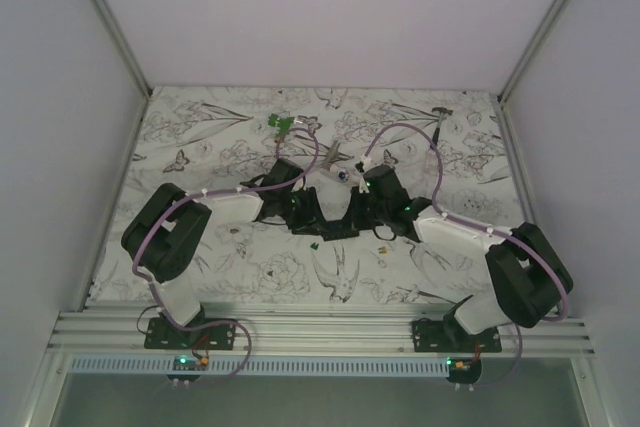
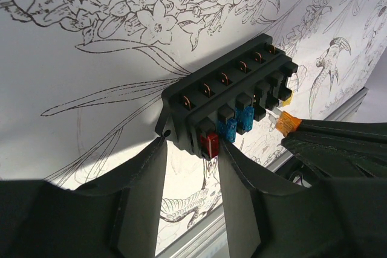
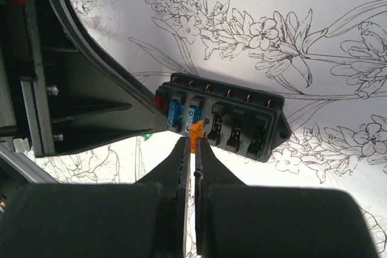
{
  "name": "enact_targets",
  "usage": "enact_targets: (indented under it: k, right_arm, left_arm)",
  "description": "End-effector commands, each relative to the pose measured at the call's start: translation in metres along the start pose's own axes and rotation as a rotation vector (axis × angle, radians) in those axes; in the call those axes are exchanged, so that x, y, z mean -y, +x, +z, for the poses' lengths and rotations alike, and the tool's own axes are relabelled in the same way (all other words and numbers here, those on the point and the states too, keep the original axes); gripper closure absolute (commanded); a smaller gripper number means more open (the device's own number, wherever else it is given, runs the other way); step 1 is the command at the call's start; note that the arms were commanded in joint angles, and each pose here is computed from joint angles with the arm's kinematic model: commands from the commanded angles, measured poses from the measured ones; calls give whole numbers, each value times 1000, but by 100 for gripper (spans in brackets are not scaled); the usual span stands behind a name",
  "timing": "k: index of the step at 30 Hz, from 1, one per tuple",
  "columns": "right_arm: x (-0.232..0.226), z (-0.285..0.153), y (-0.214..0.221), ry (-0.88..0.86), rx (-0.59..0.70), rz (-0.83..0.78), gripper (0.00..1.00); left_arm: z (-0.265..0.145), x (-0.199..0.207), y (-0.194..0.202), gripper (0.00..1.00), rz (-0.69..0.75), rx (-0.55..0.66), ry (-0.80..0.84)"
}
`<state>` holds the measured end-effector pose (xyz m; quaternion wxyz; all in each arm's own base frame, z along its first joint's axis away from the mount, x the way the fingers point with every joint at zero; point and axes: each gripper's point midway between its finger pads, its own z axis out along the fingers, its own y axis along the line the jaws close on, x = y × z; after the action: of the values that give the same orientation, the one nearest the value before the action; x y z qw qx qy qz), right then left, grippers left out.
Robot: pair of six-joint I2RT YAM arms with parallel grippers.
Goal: Snap on the fuse box
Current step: Install the fuse at the fuse box base.
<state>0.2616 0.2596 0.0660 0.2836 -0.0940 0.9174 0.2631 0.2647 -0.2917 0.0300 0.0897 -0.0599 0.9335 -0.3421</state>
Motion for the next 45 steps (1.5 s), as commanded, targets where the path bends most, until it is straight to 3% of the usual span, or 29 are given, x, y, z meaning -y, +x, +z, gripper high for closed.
enact_targets:
  k: [1, 25, 45]
  right_arm:
    - [3, 6, -5, 3, 22, 4, 100]
    - [17, 15, 6, 39, -6, 10, 100]
    - [6, 14, 7, -27, -34, -40, 100]
  left_arm:
    - [4, -1, 2, 59, 0, -9, -12]
    - [5, -3, 3, 61, -3, -12, -16]
    - [5, -3, 3, 62, -3, -15, -17]
